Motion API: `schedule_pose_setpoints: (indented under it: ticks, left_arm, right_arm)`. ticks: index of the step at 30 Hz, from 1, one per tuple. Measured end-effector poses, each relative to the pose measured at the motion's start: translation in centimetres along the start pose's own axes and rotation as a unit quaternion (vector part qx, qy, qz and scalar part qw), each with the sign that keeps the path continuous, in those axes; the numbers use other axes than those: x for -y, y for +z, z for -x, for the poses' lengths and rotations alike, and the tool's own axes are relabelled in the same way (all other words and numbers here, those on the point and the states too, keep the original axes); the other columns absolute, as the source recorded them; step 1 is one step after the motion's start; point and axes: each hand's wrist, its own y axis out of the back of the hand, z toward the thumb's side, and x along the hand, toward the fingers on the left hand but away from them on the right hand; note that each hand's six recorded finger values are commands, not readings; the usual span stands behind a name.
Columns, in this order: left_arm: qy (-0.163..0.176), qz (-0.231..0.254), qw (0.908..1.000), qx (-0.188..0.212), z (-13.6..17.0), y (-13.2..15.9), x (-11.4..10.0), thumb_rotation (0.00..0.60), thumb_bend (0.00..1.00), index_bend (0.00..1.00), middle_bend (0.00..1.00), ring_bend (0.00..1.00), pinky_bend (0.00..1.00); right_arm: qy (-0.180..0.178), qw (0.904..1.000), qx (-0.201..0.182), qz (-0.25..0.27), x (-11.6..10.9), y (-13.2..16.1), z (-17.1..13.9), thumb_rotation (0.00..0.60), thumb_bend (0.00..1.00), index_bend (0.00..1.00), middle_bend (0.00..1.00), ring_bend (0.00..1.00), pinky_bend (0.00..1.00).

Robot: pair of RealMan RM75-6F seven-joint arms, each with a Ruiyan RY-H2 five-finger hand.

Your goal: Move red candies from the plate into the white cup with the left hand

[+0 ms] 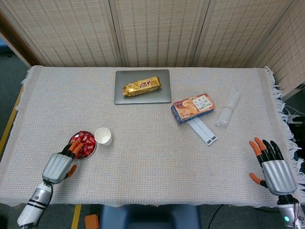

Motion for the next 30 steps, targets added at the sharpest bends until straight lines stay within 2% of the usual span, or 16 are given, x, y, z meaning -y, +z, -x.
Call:
schedule_pose_setpoints:
  ticks: [8, 16, 19, 22, 27, 30]
  left_arm:
    - [-0.031, -0.020, 0.9990, -0.026, -4.8, -0.7, 1.4, 0.600, 0.40, 0.00, 0.02, 0.11, 0.78]
    - [-0.051, -0.033, 0.9977, -0.032, -6.5, -0.8, 2.4, 0.600, 0.40, 0.01, 0.06, 0.16, 0.81]
    - [-0.052, -0.036, 0.9976, -0.029, -6.7, -0.5, 2.6, 0.600, 0.40, 0.08, 0.12, 0.19, 0.84]
    - [-0.049, -0.040, 0.9976, -0.026, -6.9, -0.3, 2.7, 0.600, 0.40, 0.22, 0.23, 0.26, 0.89]
    - [-0.039, -0.042, 0.9980, -0.025, -7.2, -0.2, 2.9, 0.600, 0.39, 0.41, 0.34, 0.32, 0.92]
    - [-0.030, -0.042, 0.9984, -0.024, -7.4, -0.2, 2.9, 0.600, 0.40, 0.47, 0.41, 0.36, 0.94]
  right_arm:
    - [0.012, 0.9999, 0.004, -0.004, 0.5, 0.1, 0.6, 0.600, 0.06, 0.00, 0.00, 0.00, 0.00]
    - [0.010, 0.9999, 0.008, -0.003, 0.3, -0.1, 0.7, 0.600, 0.06, 0.00, 0.00, 0.00, 0.00]
    - [0.010, 0.9999, 0.009, -0.003, 0.4, -0.1, 0.6, 0.600, 0.06, 0.00, 0.00, 0.00, 0.00]
    - [0.013, 0.9999, 0.009, -0.003, 0.4, -0.1, 0.6, 0.600, 0.06, 0.00, 0.00, 0.00, 0.00]
    - [0.016, 0.9998, 0.010, -0.004, 0.5, -0.2, 0.5, 0.600, 0.06, 0.00, 0.00, 0.00, 0.00]
    - [0.020, 0.9997, 0.012, -0.006, 0.5, -0.2, 0.5, 0.600, 0.06, 0.00, 0.00, 0.00, 0.00]
